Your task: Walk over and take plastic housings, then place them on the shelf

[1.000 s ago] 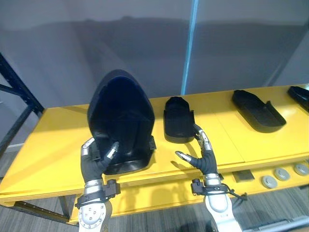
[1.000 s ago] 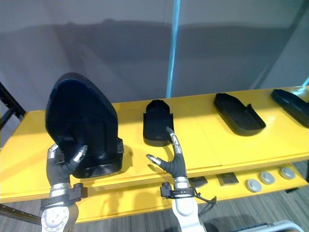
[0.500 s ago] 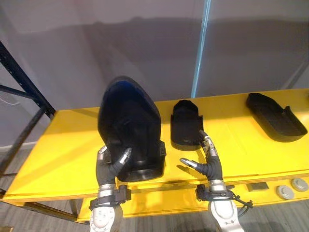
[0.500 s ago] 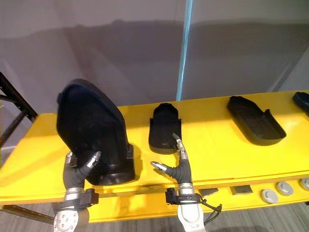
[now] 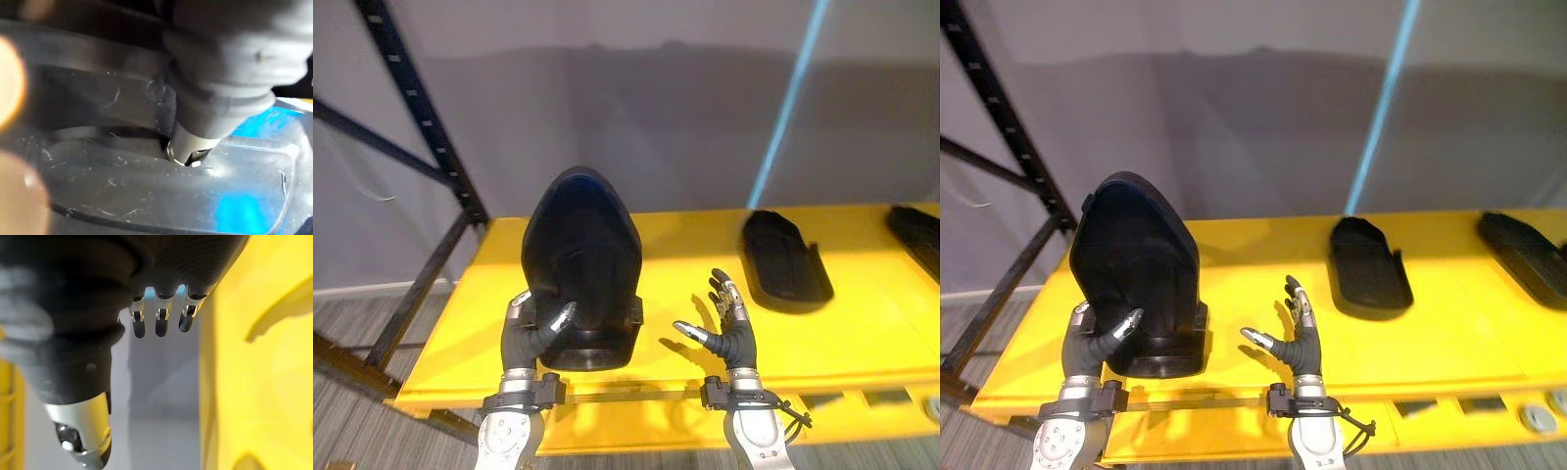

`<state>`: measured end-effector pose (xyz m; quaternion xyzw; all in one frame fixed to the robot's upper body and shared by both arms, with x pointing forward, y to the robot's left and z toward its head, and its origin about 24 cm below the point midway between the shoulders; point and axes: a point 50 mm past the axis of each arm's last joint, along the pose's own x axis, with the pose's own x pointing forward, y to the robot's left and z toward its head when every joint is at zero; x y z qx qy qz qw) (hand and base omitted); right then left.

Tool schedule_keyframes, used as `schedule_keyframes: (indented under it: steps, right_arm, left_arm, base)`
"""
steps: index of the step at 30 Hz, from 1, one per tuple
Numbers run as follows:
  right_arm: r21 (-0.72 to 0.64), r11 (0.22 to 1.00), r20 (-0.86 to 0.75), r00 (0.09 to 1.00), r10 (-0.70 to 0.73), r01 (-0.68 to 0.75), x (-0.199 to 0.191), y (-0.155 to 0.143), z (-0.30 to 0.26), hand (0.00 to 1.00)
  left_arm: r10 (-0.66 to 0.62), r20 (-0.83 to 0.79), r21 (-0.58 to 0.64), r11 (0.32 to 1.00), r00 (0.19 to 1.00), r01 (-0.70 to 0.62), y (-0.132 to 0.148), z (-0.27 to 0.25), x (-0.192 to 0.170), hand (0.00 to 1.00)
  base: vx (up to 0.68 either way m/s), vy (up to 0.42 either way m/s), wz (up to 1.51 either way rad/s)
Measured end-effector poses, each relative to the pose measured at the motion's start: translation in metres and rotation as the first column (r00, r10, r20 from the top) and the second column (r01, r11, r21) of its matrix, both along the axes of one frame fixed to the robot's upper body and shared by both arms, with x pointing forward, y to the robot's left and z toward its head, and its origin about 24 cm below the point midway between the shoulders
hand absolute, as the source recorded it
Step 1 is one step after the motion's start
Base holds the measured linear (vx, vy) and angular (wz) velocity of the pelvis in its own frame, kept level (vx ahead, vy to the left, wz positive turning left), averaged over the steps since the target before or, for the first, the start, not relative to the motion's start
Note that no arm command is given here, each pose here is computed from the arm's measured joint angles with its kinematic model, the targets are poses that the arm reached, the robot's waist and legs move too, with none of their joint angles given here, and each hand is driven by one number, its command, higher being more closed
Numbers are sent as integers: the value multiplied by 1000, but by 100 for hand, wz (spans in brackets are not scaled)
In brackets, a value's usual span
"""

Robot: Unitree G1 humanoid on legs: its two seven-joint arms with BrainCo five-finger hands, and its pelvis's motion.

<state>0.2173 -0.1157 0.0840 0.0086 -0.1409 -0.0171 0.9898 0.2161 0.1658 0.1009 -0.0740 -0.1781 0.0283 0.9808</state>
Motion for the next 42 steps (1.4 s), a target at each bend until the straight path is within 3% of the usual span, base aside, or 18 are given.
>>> schedule_keyframes:
  steps: [6, 11, 15, 20, 28, 34, 38, 39, 42]
  right_arm:
    - [-77, 997, 100, 995, -10, 18, -5, -18, 21, 0]
    - [-134, 985, 226, 971, -80, 113, -15, -47, 50, 0]
    - [-126, 985, 254, 964, -82, 116, -19, -54, 56, 0]
    - [-119, 990, 233, 971, -47, 76, -20, -47, 52, 0]
    - [-96, 990, 156, 981, 119, -105, -19, -17, 37, 0]
    - [-90, 984, 159, 974, 164, -151, -20, -9, 36, 0]
    - [-99, 980, 168, 968, 186, -172, -22, -7, 37, 0]
    - [-101, 980, 167, 968, 185, -170, -22, -7, 37, 0]
    - [-107, 979, 165, 968, 187, -171, -22, -8, 36, 0]
  left_arm:
    - [50, 31, -83, 995, 998, -47, 5, 6, 8, 100]
    - [310, 6, -137, 942, 951, -307, 57, 6, -1, 100]
    - [392, 13, -148, 911, 920, -386, 87, 13, 2, 100]
    - [400, 73, -43, 916, 913, -398, 118, 38, 20, 100]
    - [343, 94, 151, 923, 935, -354, 168, 86, 53, 100]
    - [248, 14, 226, 943, 969, -245, 171, 86, 62, 100]
    - [192, -45, 214, 960, 980, -178, 164, 75, 66, 100]
    - [182, -53, 203, 965, 982, -168, 163, 74, 65, 0]
    - [176, -83, 188, 969, 981, -159, 164, 66, 63, 0]
  base:
    - [-21, -34, 12]
    - [-46, -84, 17]
    - [-13, 2, 5]
    - [2, 1, -1]
    - [11, -7, -13]
    - [5, -7, -15]
    - [-1, -7, -12]
    - [-5, -4, -4]
    - [-2, -1, -2]
